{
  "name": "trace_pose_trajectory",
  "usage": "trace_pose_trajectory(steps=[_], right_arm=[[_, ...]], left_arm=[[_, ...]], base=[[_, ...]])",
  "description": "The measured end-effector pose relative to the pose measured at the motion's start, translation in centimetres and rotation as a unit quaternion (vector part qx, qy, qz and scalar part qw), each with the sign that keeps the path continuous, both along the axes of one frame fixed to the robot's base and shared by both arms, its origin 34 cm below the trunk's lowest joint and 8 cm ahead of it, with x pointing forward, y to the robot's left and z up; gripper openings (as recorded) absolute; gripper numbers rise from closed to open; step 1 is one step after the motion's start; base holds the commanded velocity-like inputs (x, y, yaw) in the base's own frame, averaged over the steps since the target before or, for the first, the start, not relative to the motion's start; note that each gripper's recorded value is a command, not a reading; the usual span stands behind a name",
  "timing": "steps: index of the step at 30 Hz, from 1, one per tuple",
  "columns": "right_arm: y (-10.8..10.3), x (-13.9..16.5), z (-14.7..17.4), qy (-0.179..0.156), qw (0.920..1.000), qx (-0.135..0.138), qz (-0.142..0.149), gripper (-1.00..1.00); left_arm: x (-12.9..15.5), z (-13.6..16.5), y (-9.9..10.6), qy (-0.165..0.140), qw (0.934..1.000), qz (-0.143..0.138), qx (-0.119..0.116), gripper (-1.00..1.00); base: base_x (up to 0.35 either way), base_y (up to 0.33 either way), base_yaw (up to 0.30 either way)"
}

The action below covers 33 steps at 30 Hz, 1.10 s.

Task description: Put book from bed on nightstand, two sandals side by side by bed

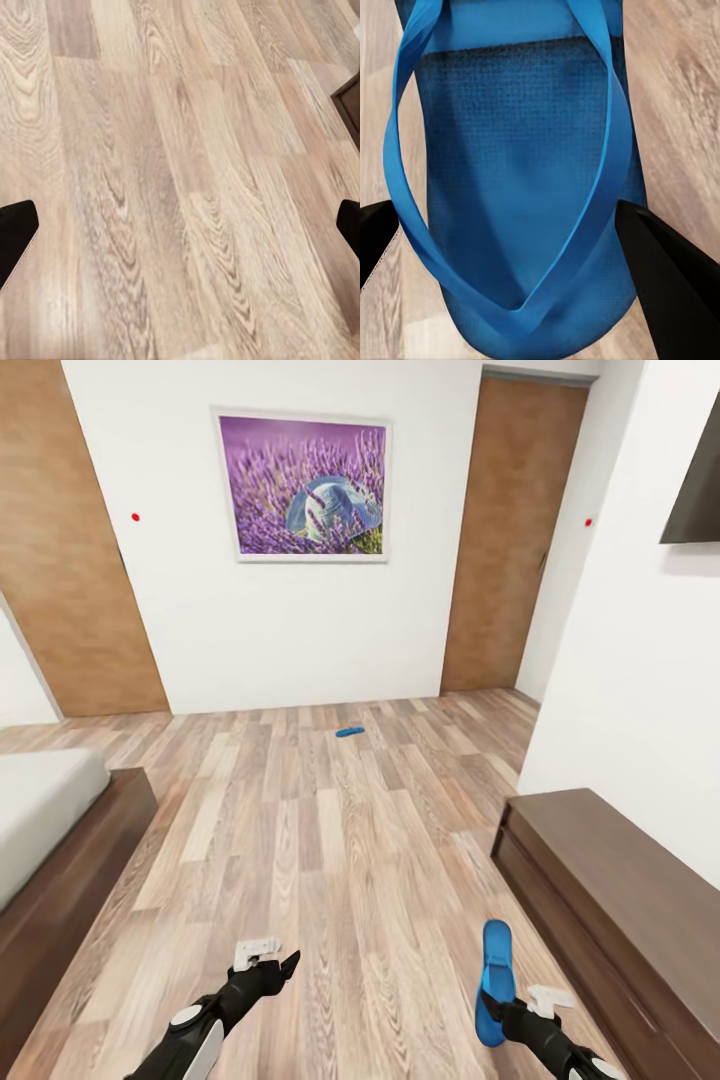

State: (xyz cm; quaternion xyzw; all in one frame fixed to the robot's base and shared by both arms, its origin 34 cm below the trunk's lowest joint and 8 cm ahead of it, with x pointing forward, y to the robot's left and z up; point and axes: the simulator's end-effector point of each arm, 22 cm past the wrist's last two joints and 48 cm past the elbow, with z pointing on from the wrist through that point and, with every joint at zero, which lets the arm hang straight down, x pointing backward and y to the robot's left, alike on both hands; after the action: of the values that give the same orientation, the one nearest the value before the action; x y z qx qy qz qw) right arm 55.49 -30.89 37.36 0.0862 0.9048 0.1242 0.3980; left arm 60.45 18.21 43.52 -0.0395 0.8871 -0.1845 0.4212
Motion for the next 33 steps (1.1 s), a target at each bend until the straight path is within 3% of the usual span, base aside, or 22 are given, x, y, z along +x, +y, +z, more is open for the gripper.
trace_pose_trajectory(steps=[33], right_arm=[[0.01,-0.06,-0.03,0.001,1.0000,0.000,0.001,-1.00]], left_arm=[[0.00,0.00,0.00,0.000,1.0000,0.000,0.000,1.00]], base=[[0.332,0.000,0.000]])
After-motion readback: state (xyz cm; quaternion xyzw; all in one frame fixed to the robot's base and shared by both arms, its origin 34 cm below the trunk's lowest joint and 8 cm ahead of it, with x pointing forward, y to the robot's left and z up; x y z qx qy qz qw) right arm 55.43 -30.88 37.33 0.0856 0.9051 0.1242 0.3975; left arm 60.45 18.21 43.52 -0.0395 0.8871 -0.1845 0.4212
